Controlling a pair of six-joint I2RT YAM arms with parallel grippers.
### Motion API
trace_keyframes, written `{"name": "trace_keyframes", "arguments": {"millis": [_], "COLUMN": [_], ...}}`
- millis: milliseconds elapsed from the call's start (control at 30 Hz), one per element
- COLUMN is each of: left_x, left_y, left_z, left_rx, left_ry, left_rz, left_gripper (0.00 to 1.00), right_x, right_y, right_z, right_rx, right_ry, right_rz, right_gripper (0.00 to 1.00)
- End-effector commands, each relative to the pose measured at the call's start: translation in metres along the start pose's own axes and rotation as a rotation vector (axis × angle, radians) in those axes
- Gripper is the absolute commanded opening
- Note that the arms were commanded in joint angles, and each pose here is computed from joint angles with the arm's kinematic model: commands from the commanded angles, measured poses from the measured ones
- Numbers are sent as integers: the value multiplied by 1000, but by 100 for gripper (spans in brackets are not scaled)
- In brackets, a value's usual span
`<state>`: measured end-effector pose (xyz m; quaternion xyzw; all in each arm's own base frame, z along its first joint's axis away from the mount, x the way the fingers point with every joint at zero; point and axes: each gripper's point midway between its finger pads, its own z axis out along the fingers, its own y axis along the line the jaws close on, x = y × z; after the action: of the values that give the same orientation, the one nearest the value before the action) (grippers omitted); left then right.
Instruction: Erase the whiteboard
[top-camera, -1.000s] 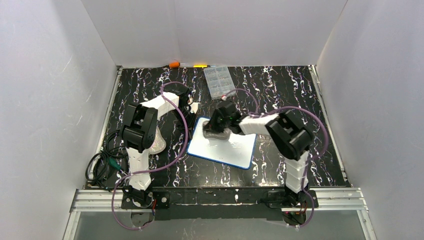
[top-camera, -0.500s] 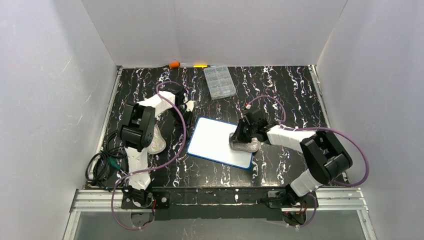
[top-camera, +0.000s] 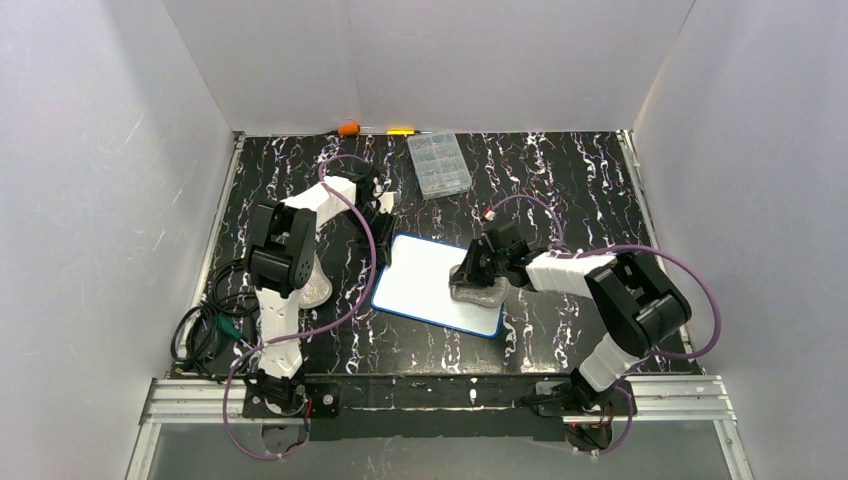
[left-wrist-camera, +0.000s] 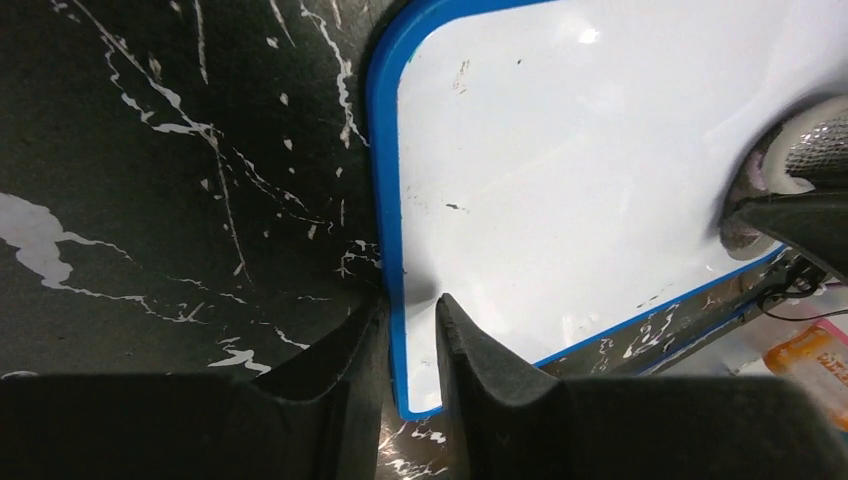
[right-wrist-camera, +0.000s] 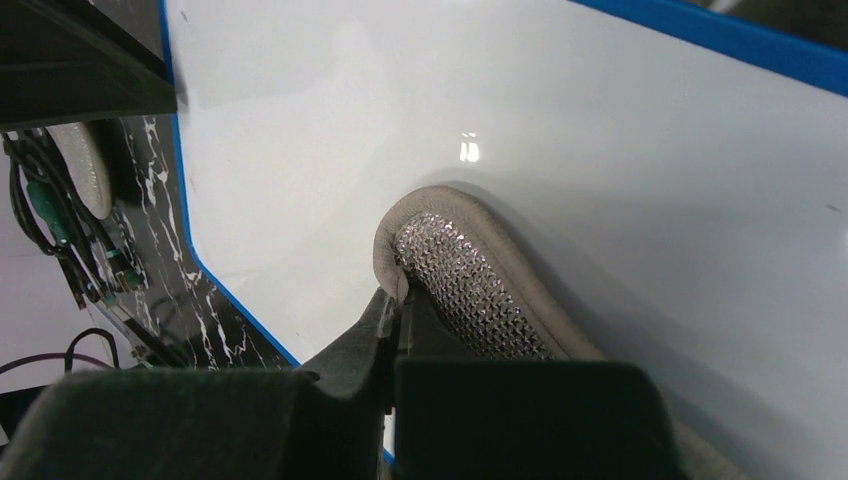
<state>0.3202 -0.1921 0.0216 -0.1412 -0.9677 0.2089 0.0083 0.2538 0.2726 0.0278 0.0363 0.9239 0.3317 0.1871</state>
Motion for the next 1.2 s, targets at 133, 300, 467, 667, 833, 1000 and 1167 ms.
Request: {"name": "trace_keyframes", "arguments": {"millis": [133,300,467,667,833,1000,1167], "left_x": [16,18,22,25,26,27,27], "left_y": [22,28,34,33,28,28,26], "left_z": [21,18,18,19,19,20,23], "left_rx": [-102,-144,-164,-158,-138,-137,-125], "left_ry": [73,76,88,92,93,97,102], "left_rz": [33,36,42,36,29,38,35], "left_gripper": [11,0,0,0,0,0,0], "right_x": [10,3,-9,11,19,2,-14], "right_y": [68,57,-23,-90,-79,-41,25], "right_z": [66,63,-2,-55,-41,-6,57], "right_rx": [-76,-44,65,181,101,53,-5], "right_ry": [71,85,24,11,9,1,42], "right_rz": [-79,-60,13,50,92,53,-30], "right_gripper": [1,1,1,1,1,1,1]}}
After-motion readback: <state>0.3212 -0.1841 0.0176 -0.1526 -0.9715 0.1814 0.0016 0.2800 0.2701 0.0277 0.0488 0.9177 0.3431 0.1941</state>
